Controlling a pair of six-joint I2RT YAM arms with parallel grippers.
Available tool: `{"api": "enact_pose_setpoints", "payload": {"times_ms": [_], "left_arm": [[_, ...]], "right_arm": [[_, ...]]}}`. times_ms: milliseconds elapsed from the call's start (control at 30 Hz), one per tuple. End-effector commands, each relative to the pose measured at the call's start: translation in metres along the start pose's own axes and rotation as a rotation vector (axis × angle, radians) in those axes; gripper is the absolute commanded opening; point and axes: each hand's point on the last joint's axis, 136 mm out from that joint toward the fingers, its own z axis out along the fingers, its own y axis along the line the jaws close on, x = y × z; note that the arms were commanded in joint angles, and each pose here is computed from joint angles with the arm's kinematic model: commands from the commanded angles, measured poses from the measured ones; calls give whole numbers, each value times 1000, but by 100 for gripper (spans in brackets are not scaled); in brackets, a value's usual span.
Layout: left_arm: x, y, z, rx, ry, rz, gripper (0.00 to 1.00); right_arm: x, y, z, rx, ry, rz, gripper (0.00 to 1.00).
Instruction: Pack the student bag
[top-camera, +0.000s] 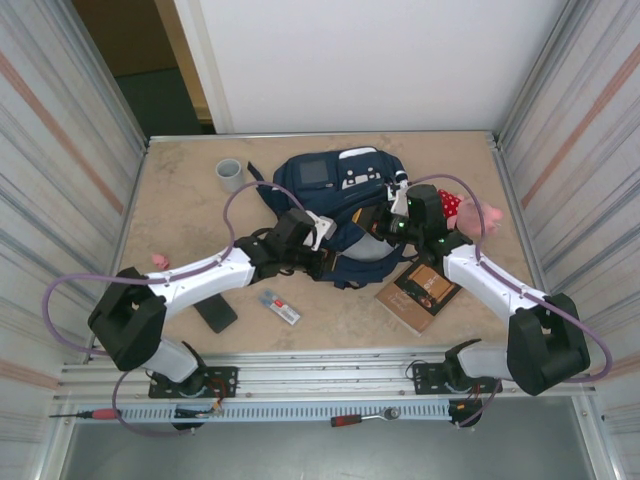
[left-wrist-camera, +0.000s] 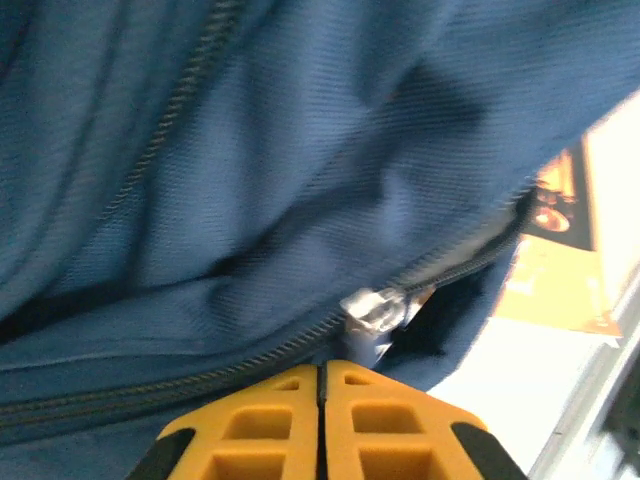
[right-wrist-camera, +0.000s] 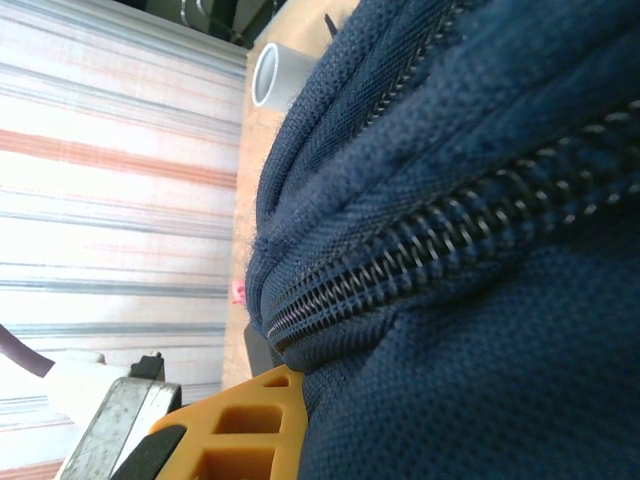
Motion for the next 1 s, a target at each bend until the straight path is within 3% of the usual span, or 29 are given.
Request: {"api": "enact_pose_setpoints", "payload": {"times_ms": [0,200,300,400,533,667,867,967], "left_arm": [[10,26,-4,-112,15,-11,1],[21,49,-19,-149,-4,-45,0],[13,31,-21,-39,-43,-4,1],[3,7,-22,63,-83,-17,23],[-6,-14,-23,46,-122,-40,39],[-14,-26,-28,-12,-195,-64,42],[-18,-17,-30,-134,-262,-116,44],[-22,-20,-29,-128,-278,-120,45]], "right_arm": [[-17,48,-17,-118,-42,-117,0],[-32,37,-36,-96,-61,-93,0],[-33,37,-40,-95,-54,-89,0],[-29,43,-34,-114,-36,-91,0],[-23,50,-26,-100,-45,-85,0],[-24,59,-25,-89,-88,-77,0],[-23,72,-24,-102,-94,-100,0],[-20,74,-21,-98,-88,-105,0]]}}
